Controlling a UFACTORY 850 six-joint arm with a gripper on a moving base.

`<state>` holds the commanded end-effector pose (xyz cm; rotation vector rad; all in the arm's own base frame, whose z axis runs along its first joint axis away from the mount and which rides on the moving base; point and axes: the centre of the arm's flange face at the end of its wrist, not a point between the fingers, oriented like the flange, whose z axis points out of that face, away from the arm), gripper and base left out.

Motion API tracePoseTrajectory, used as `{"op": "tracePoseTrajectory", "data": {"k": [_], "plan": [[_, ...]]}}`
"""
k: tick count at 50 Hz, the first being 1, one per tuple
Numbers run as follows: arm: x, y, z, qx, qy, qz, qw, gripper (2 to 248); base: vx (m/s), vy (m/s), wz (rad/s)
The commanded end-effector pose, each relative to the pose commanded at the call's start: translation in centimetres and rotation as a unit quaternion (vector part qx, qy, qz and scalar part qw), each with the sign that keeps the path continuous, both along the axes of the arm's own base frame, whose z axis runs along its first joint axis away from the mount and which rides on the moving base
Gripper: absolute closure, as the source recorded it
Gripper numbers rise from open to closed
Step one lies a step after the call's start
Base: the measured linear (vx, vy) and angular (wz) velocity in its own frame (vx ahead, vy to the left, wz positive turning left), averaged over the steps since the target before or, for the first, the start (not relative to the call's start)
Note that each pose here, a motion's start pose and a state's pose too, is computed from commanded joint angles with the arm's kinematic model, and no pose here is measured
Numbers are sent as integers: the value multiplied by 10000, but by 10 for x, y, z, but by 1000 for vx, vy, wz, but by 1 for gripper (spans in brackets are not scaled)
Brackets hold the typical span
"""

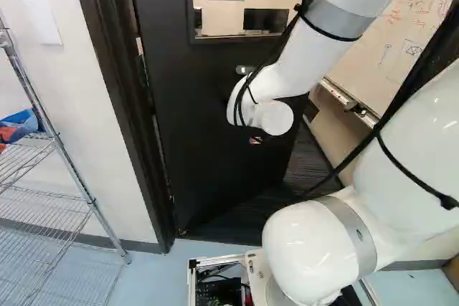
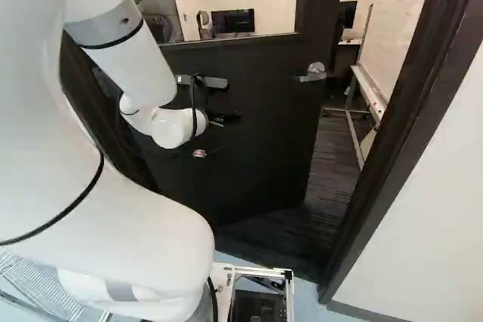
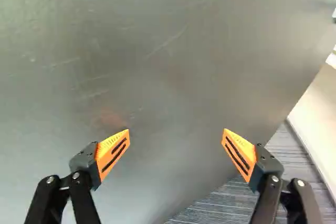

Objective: Open the door and move inside

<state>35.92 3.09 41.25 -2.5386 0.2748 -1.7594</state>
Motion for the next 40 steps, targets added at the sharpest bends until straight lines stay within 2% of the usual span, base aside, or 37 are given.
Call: {"op": "tracePoseTrajectory", "data": {"k": [12,40], "plan": [[16,-3,0,235,46,-445,9987,3,0,0,0],[57,4,1,265,57,-479,9985,3,0,0,0]]}}
